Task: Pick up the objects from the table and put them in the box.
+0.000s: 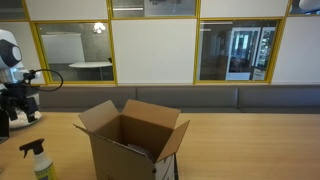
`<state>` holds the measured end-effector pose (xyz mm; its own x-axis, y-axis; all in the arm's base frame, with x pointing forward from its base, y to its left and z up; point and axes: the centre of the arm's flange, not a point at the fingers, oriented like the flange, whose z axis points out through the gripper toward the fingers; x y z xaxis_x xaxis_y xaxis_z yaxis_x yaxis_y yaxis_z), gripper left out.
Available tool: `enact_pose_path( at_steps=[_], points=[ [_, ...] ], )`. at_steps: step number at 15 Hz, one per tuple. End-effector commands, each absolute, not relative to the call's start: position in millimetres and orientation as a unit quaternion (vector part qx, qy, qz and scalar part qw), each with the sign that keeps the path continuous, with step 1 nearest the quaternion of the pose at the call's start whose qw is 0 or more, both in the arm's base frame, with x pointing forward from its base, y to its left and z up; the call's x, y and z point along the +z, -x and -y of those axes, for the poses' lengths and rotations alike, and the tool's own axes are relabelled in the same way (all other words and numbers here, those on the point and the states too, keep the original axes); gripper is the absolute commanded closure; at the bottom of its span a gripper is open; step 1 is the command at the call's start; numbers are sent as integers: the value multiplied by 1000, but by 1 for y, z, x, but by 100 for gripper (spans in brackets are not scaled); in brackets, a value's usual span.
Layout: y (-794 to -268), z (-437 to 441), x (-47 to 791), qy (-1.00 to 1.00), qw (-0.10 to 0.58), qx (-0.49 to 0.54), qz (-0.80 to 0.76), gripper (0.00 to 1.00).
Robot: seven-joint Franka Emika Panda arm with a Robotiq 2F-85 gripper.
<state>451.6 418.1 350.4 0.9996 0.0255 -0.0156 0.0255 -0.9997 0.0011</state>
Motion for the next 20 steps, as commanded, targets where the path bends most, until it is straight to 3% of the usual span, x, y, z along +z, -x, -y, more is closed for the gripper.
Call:
enact_pose_path(
  at_steps=[1,8,20],
  points=[
    [-429,-406,334,-1000,-13,5,10,0],
    [-416,-386,284,-1000,-19,-5,15,0],
    [-443,-378,231,-998,-49,-30,38,0]
  ],
)
